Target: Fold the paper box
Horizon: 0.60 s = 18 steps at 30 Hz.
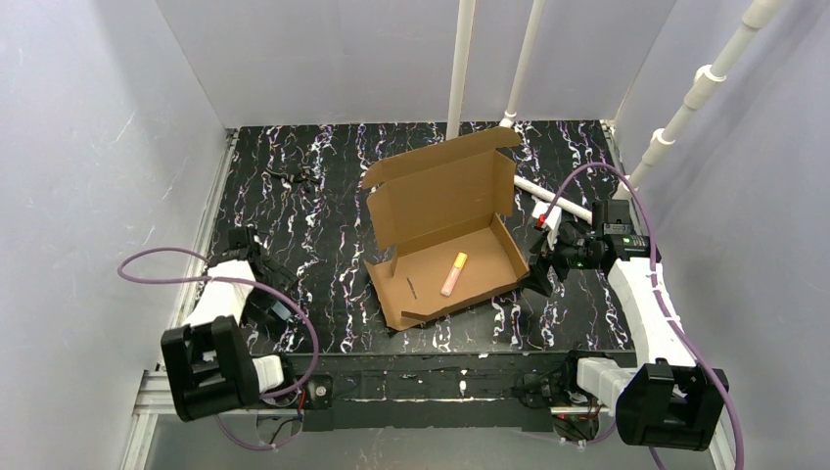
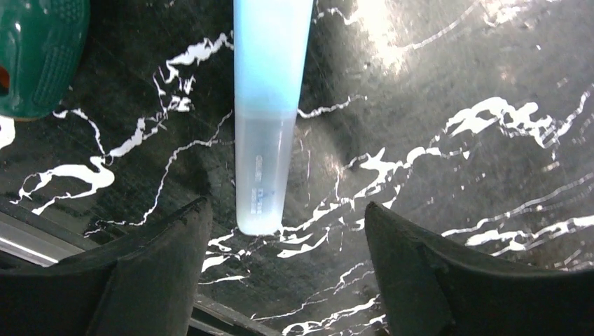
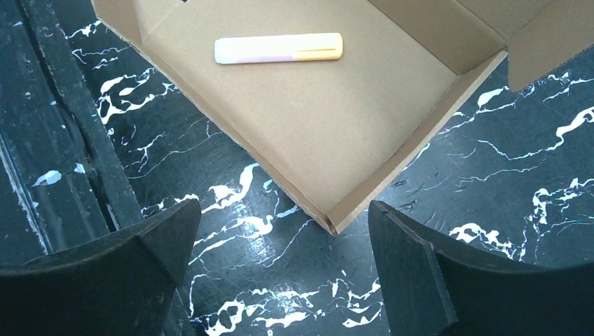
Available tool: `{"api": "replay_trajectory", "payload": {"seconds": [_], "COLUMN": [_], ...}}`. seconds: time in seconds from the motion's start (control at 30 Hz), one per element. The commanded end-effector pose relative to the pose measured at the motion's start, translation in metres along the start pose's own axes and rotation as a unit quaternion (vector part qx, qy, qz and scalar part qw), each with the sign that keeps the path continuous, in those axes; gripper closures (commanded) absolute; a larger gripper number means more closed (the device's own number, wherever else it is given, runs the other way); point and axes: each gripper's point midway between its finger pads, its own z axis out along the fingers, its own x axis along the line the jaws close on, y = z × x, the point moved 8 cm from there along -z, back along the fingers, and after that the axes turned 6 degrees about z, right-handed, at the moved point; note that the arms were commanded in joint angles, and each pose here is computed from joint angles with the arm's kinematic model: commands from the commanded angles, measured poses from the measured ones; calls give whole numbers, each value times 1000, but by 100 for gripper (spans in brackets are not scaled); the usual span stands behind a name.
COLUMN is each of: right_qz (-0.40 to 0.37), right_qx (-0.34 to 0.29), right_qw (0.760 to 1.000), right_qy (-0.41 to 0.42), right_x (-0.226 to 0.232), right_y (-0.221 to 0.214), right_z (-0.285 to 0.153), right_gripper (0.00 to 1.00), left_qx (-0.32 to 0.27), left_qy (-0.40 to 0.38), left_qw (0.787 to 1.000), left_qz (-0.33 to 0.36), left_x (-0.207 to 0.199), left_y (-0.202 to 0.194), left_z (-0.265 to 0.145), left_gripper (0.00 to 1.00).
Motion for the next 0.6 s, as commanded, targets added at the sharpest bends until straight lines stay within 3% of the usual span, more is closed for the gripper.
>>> {"api": "replay_trajectory", "payload": {"seconds": [0.0,0.17,0.4,0.5,0.57], "right_qz": [-16,-19,-21,-23,-22], "right_qx": [-12,-12,-14,-15,-14], "right_qw": [1000,1000,1000,1000,1000], "right_qy": [-6,-7,-8,-9,-10], "right_x": [0,1,2,1,1], "right_y": [8,7,7,6,6], "right_z": [-3,-3,-3,-2,-2], "right_gripper": [2,2,2,2,2], "left_qx": [-10,2,12,6,7], "left_qy": [32,34,37,-3,-56], "left_qw": [999,999,999,1000,998], "left_qz": [-15,-20,-11,5,22], "left_x": [-4,-10,-13,-19,-27], "left_y": [16,22,25,27,24], "left_z": [5,18,27,16,2], "left_gripper": [28,42,75,94,99]}}
